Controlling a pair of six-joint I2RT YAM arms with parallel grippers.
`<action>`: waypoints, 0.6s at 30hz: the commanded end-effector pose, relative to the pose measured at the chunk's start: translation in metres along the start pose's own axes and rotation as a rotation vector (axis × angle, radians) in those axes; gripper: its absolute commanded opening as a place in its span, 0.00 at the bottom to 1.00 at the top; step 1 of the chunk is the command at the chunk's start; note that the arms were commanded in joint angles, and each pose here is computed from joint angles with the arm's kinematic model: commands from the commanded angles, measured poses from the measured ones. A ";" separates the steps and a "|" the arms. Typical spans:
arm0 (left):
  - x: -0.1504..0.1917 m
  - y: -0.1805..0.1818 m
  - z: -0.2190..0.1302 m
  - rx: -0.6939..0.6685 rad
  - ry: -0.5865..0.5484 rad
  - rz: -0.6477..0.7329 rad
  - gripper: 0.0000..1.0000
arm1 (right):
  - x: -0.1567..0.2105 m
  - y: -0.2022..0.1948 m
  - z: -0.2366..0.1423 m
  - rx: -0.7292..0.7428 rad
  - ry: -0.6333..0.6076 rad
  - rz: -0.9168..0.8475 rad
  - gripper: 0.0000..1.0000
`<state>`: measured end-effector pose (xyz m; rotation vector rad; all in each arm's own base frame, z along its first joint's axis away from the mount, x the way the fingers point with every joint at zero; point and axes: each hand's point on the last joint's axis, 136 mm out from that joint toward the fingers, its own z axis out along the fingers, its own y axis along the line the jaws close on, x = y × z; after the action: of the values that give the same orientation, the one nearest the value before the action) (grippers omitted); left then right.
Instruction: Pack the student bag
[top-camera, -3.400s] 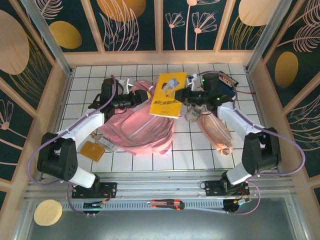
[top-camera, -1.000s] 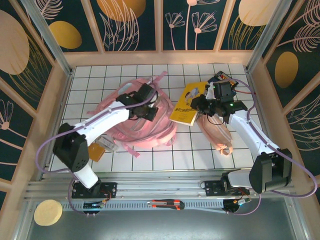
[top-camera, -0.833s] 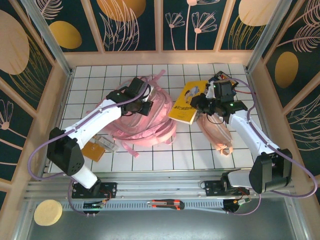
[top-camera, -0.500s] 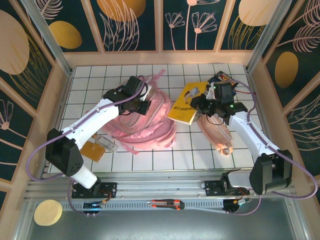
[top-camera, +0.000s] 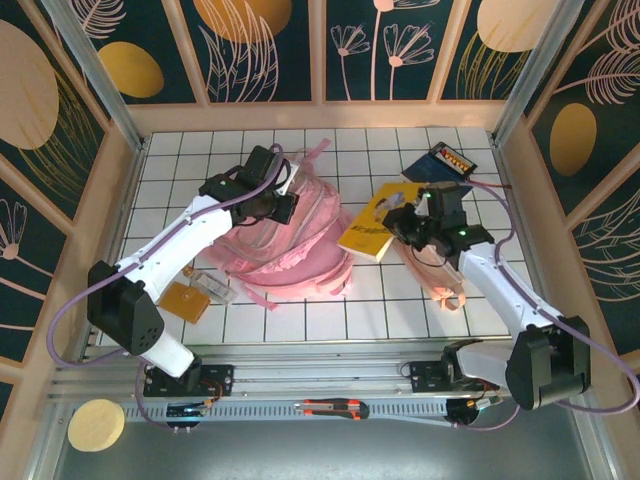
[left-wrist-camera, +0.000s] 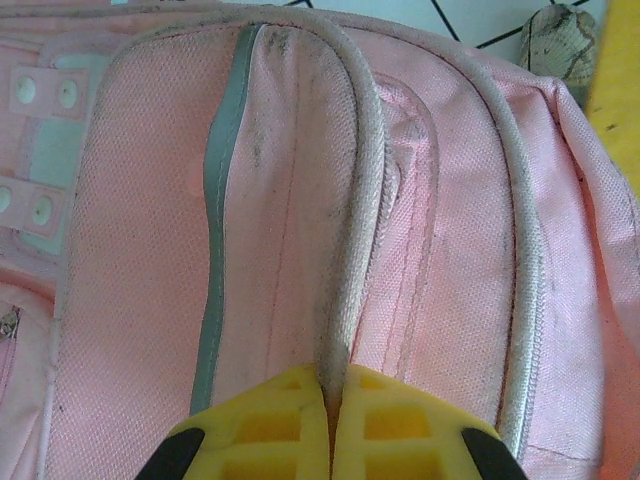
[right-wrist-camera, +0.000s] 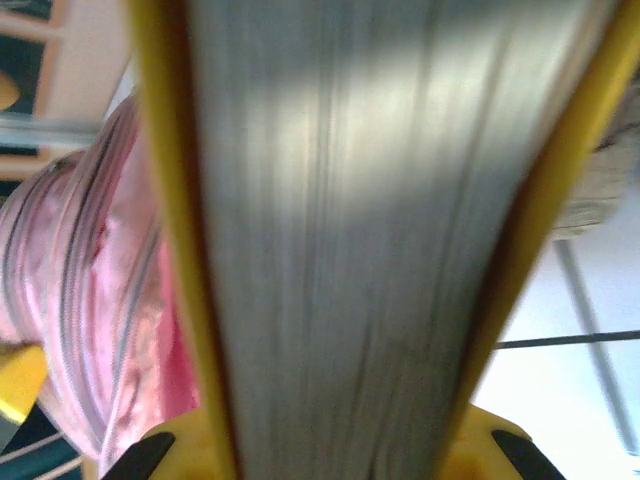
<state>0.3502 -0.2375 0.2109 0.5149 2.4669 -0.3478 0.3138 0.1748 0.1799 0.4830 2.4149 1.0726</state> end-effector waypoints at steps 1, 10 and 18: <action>-0.041 -0.017 -0.039 0.076 -0.159 0.020 0.00 | 0.000 0.061 0.014 -0.216 0.017 -0.088 0.00; -0.059 -0.024 -0.044 0.116 -0.204 0.001 0.00 | 0.015 0.091 0.100 -0.411 0.102 -0.023 0.00; -0.066 -0.025 -0.040 0.131 -0.220 -0.008 0.00 | 0.043 0.114 0.182 -0.449 0.187 -0.008 0.00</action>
<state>0.3558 -0.2451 0.2356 0.4981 2.4154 -0.4279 0.3815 0.3354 0.1065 0.3597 2.3744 1.4999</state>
